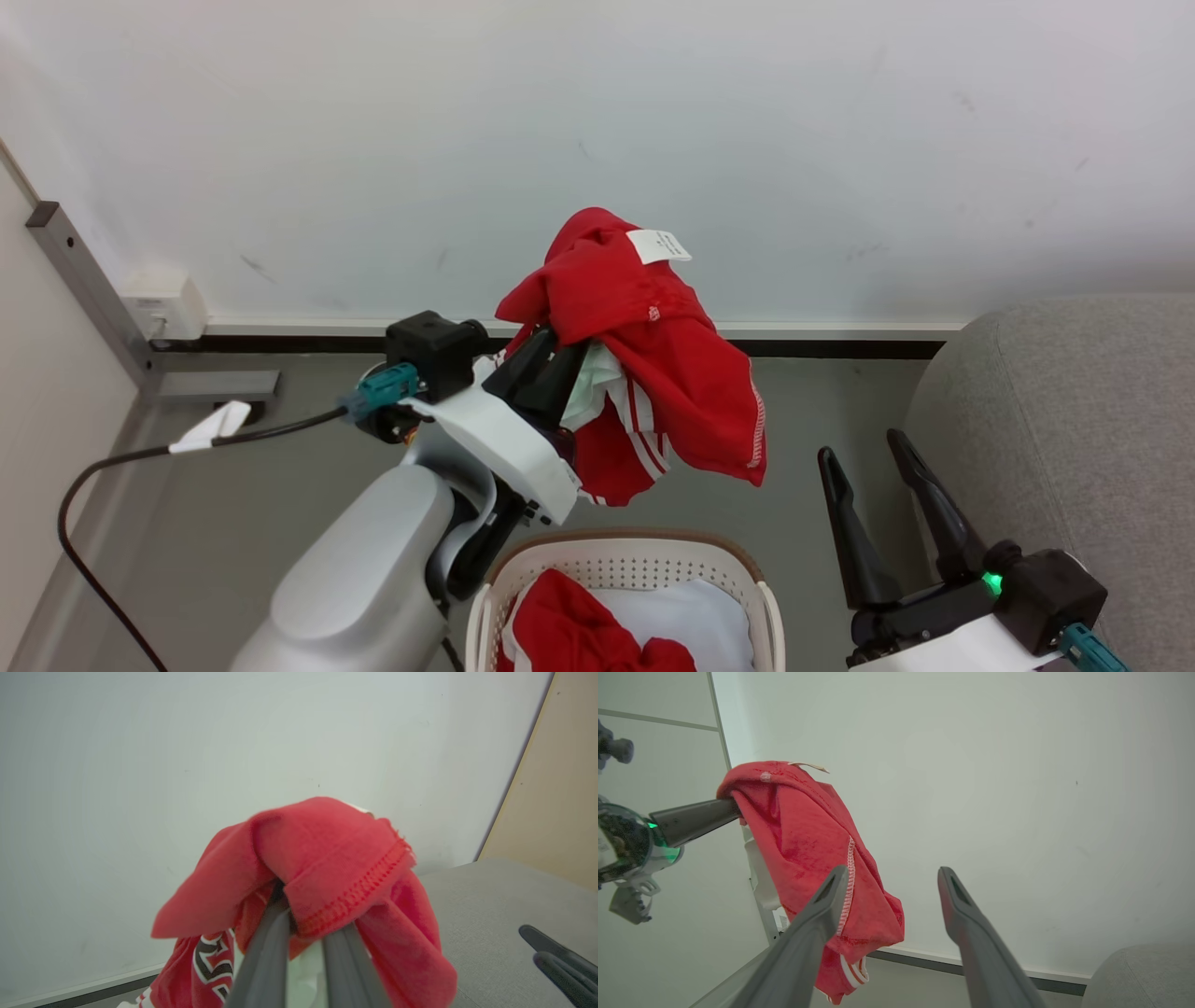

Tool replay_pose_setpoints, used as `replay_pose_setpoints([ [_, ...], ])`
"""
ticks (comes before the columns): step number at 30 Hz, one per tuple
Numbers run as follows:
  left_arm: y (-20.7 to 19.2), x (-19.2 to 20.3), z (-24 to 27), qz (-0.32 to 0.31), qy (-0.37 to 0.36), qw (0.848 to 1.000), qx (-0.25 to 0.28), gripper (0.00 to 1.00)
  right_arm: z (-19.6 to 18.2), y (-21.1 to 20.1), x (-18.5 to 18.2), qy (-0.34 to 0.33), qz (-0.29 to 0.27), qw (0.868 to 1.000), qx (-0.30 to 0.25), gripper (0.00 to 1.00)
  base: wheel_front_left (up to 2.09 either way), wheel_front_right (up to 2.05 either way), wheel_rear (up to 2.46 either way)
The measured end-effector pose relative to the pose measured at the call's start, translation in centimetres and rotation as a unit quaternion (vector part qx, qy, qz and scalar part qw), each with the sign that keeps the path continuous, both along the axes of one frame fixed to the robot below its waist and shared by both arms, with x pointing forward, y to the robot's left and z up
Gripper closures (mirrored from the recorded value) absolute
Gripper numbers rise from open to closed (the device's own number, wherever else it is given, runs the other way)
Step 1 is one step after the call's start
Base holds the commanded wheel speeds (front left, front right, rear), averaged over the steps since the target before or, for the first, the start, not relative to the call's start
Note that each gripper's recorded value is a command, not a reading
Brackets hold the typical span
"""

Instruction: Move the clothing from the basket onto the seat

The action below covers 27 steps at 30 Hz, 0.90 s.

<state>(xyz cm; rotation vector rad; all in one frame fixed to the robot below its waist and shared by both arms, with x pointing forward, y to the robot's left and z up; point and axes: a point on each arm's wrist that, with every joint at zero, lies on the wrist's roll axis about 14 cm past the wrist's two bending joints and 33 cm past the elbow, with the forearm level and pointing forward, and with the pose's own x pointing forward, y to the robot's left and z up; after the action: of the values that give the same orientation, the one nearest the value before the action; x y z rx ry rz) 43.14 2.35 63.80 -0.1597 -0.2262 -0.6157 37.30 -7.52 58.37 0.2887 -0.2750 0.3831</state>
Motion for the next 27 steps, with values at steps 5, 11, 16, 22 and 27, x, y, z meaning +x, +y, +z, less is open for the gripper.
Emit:
replay_pose_setpoints([
  [5, -0.2, -0.1, 0.0, -0.002, 0.001, 1.0, 0.001, 1.0, -0.3, 0.5, -0.2, 0.004, 0.008, 1.0, -0.002, 0.0, 0.0, 0.0, 0.0],
  [11, -0.4, -0.2, -0.1, -0.005, 0.002, 1.0, 0.002, 1.0, -1.7, 1.5, -0.5, 0.013, 0.033, 0.999, -0.041, 0.0, 0.0, 0.0, 0.0],
  [16, -0.7, -0.7, -0.9, -0.009, 0.013, 1.0, 0.002, 1.0, -3.1, 2.5, -0.5, 0.02, 0.057, 0.994, -0.088, 0.0, 0.0, 0.0, 0.0],
  [22, -1.2, -1.8, -2.0, -0.017, 0.028, 0.999, 0.002, 1.0, -4.7, 4.3, 0.2, 0.03, 0.093, 0.986, -0.135, 0.0, 0.0, 0.0, 0.0],
  [27, -1.6, -2.8, -3.0, -0.026, 0.041, 0.999, 0.009, 1.0, -4.8, 6.1, 1.0, 0.027, 0.121, 0.98, -0.156, 0.0, 0.0, 0.0, 0.0],
])
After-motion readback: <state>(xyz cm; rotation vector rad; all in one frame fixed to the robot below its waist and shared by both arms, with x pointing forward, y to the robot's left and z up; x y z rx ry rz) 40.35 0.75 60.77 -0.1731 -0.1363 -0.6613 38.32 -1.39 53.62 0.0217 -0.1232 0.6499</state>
